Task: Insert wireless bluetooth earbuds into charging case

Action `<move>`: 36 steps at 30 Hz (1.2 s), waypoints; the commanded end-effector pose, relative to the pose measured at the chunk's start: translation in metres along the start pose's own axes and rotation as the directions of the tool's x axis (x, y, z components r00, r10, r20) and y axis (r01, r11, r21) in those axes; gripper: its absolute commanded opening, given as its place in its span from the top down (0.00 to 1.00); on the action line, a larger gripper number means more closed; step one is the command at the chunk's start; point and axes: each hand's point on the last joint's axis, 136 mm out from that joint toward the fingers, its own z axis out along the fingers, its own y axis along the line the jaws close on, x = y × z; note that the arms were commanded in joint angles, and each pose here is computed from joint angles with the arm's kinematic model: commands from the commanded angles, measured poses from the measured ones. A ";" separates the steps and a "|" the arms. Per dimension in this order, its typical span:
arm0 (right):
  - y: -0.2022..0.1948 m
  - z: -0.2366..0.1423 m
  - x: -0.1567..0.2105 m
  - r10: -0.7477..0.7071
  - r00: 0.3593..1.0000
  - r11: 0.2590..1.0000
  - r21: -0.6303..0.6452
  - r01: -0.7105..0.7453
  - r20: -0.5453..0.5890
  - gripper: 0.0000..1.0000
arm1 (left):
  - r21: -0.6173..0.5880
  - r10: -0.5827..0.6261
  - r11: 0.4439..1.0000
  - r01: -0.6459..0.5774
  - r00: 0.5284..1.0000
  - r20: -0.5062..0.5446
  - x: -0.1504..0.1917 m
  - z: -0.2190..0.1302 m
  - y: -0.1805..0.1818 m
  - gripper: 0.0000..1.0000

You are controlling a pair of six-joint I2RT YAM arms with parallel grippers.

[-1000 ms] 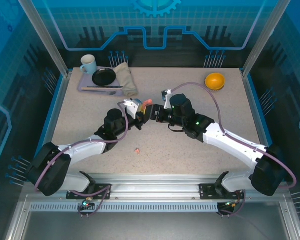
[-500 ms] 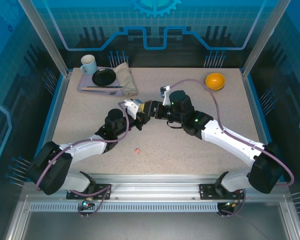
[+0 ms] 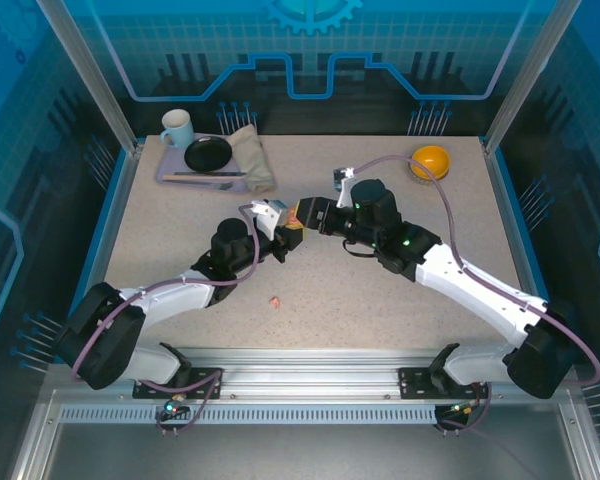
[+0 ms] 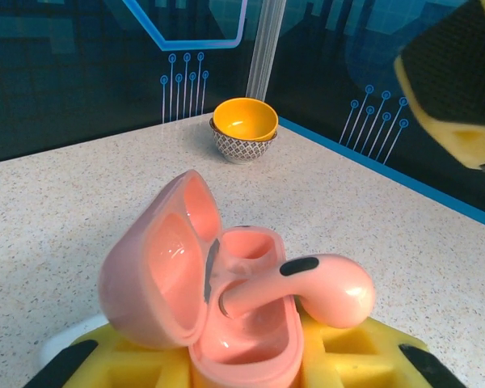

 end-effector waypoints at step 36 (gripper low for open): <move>-0.013 0.028 0.008 0.055 0.997 0.993 0.105 -0.049 -0.057 0.74 | 0.071 0.039 0.997 -0.042 0.999 0.037 -0.017 0.003 -0.016 1.00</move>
